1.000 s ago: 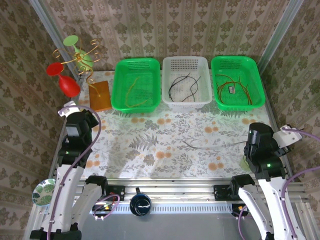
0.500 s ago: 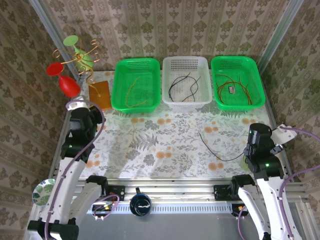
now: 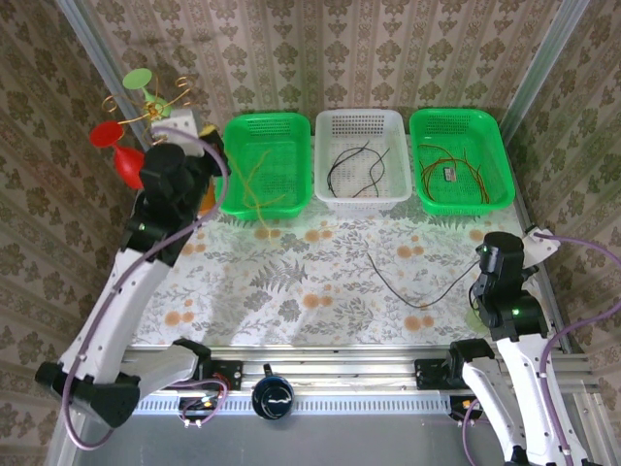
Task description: Untangle the cables
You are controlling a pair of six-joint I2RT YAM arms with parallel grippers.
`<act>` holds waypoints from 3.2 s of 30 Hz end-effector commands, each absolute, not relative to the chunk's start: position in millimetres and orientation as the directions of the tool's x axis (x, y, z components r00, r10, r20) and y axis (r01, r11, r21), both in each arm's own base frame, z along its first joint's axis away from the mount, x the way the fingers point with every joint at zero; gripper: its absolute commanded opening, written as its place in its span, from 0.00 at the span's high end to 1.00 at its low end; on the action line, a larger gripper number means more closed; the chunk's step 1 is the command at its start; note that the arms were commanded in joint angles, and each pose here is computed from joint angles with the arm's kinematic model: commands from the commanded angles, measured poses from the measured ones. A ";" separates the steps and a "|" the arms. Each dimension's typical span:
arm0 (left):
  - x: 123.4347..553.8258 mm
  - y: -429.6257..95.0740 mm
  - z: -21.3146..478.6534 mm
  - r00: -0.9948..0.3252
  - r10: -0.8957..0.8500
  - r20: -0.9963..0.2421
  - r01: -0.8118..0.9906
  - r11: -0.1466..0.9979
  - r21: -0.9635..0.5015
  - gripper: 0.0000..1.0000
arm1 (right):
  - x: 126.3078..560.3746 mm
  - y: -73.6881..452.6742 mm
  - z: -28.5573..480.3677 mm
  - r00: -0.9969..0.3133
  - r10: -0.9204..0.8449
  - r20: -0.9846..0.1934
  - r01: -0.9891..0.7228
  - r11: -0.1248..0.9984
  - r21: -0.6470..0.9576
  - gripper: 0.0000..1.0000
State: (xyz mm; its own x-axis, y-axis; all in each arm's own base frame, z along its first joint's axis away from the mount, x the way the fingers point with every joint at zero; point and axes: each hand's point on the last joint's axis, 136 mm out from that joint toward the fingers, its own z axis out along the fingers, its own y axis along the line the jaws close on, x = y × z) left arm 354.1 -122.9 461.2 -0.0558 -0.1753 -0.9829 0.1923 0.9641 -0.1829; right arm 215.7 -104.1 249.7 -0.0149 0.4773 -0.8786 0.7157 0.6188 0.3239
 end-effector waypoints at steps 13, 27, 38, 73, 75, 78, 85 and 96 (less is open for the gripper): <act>398.3 -148.4 634.7 0.397 -0.087 -0.914 0.201 0.980 -0.006 1.00 | 249.9 -82.3 270.2 0.002 0.559 -0.829 0.604 0.660 0.446 1.00; 413.7 -142.2 715.1 0.623 -0.013 -0.782 0.148 0.984 0.101 1.00 | 259.2 -73.7 269.5 -0.019 0.581 -0.814 0.573 0.674 0.467 1.00; 468.8 -151.5 653.2 0.522 0.043 -0.852 0.195 0.966 0.169 1.00 | 262.3 -71.8 270.4 -0.024 0.583 -0.812 0.567 0.677 0.469 1.00; 530.0 -181.8 100.8 -0.823 0.148 -0.549 0.227 0.971 -0.079 1.00 | 264.0 -57.3 292.0 -0.046 0.599 -0.800 0.485 0.713 0.506 1.00; 531.5 -180.6 103.0 -0.822 0.138 -0.553 0.220 0.972 -0.083 0.94 | 264.4 -57.2 294.7 -0.044 0.599 -0.800 0.482 0.714 0.508 1.00; 535.0 -181.0 120.7 -0.800 0.134 -0.585 0.225 0.971 -0.085 0.75 | 263.9 -56.8 300.7 -0.038 0.596 -0.802 0.474 0.717 0.510 1.00; 537.3 -180.9 178.5 -0.728 0.141 -0.671 0.253 0.965 -0.072 0.26 | 262.9 -55.4 316.6 -0.022 0.591 -0.806 0.452 0.725 0.519 1.00; 503.8 -187.0 258.7 -0.603 0.186 -0.776 0.303 0.953 -0.007 0.16 | 272.9 -30.0 393.5 0.037 0.629 -0.777 0.233 0.750 0.618 1.00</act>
